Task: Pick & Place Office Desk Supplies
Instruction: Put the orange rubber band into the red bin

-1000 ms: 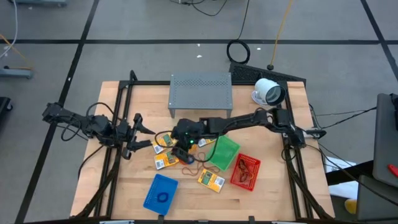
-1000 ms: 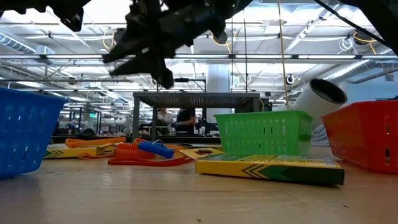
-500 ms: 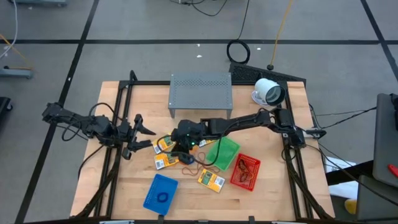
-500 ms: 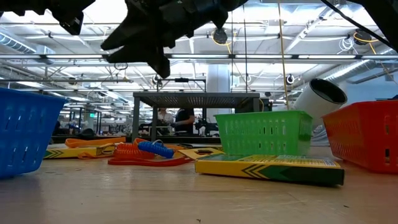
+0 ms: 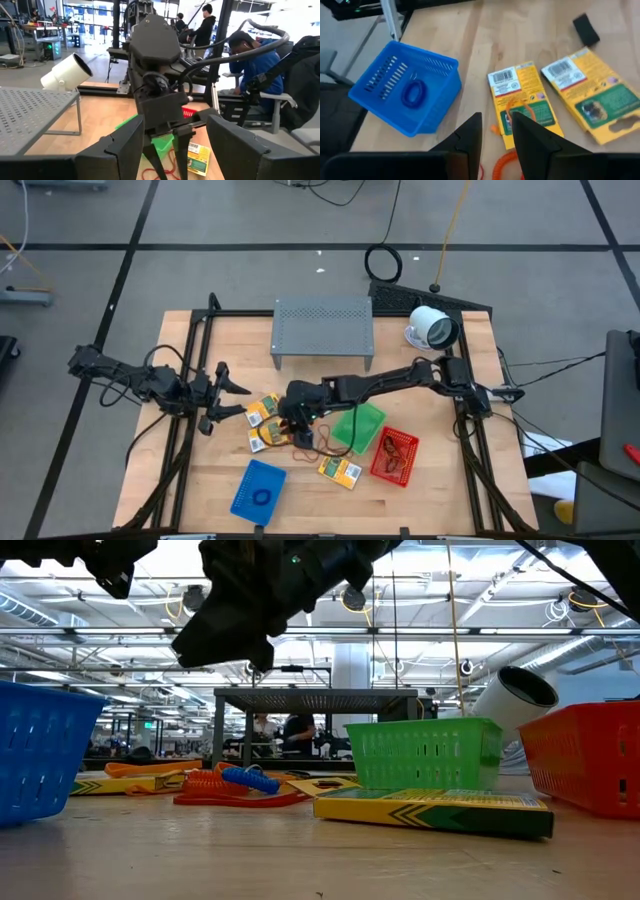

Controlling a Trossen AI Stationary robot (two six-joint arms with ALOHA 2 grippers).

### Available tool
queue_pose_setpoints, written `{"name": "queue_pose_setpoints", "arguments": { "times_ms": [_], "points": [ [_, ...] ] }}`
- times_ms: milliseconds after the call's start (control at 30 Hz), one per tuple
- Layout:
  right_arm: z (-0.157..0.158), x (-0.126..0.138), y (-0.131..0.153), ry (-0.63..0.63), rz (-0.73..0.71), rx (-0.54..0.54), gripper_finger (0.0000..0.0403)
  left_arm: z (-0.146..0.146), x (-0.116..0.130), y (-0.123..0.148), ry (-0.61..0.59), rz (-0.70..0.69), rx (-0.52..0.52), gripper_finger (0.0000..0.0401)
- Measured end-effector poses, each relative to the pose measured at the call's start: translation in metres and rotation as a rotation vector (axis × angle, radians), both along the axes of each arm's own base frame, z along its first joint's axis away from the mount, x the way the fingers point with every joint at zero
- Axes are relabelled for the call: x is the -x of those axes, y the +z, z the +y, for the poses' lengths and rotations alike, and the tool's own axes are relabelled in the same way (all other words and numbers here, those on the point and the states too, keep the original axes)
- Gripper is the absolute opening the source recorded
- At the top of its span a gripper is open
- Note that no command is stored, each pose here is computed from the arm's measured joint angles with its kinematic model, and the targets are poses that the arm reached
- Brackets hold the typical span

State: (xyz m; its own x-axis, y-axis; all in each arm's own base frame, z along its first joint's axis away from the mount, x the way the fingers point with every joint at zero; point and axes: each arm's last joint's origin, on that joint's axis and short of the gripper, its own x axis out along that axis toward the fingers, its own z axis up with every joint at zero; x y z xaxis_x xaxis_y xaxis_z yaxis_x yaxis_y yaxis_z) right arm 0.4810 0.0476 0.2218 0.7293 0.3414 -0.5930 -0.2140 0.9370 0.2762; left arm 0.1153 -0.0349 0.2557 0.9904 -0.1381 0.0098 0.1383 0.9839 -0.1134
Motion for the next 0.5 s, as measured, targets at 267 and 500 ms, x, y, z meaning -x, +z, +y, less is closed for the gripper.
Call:
{"name": "queue_pose_setpoints", "arguments": {
  "times_ms": [267,500],
  "points": [
    [0.001,-0.009,-0.036,0.065,0.023,0.08,0.0096,0.0,0.0,0.0,0.007,0.001,0.002,0.0225],
    [-0.004,-0.013,-0.059,0.065,0.06,0.128,0.0105,0.0,0.0,0.0,0.007,0.001,0.001,0.0225]
  ]
}}
